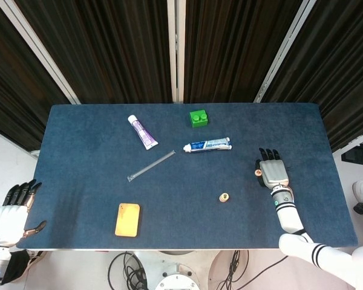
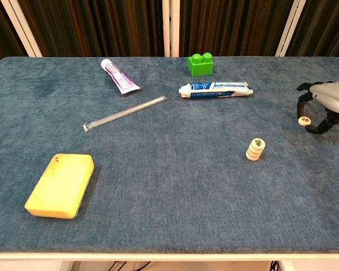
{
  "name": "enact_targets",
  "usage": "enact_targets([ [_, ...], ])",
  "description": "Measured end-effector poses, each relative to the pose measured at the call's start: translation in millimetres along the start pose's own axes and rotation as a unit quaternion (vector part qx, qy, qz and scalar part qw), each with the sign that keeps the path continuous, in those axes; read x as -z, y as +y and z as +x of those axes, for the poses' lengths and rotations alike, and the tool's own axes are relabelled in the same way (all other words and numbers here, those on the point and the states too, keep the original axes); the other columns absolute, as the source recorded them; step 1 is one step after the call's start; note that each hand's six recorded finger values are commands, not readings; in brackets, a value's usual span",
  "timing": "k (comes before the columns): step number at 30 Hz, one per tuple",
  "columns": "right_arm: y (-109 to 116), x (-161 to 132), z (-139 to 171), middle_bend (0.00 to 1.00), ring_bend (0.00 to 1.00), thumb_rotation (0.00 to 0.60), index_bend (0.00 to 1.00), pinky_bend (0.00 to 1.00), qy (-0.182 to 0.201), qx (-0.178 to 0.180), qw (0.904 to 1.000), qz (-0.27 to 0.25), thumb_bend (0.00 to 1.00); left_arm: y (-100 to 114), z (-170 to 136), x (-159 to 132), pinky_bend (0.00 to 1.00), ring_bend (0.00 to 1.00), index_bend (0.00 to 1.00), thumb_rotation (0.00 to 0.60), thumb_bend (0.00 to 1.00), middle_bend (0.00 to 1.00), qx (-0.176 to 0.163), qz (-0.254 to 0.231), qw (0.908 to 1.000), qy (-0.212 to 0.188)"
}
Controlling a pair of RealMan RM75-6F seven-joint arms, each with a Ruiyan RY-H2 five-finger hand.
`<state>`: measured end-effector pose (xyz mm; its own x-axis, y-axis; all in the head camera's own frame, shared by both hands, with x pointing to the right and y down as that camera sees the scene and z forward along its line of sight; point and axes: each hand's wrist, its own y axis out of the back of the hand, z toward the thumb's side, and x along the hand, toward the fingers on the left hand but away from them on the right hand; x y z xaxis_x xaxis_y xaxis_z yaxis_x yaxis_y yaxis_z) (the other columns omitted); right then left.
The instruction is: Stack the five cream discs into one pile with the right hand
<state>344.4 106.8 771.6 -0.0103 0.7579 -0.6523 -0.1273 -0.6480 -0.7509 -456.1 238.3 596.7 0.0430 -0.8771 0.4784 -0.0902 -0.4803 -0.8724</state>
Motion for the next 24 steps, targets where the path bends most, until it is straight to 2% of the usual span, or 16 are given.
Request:
enact_targets([
  [7,9,-4,5,0.06,0.00,0.600,0.48,0.00,0.013,0.016,0.9998,-0.006,0.33,-1,0,0,0.00,0.00,0.00,0.600,0.19,0.00,0.001,0.001,1.0000,0.000],
  [11,20,-15,14,0.06,0.00,0.600,0.48,0.00,0.038,0.028,0.9988,-0.011,0.33,0,1,-2,0.00,0.00,0.00,0.600,0.19,0.00,0.000,0.001,1.0000,-0.001],
  [18,43,-59,49,0.07,0.00,0.600,0.49,0.00,0.119,0.048,0.9918,-0.005,0.33,0,0,-3,0.00,0.00,0.00,0.600,0.19,0.00,0.000,0.002,1.0000,-0.002],
  [24,47,-91,80,0.07,0.00,0.600,0.50,0.00,0.177,0.050,0.9826,0.026,0.33,0,-2,-2,0.00,0.00,0.00,0.600,0.19,0.00,-0.002,0.000,1.0000,0.001],
])
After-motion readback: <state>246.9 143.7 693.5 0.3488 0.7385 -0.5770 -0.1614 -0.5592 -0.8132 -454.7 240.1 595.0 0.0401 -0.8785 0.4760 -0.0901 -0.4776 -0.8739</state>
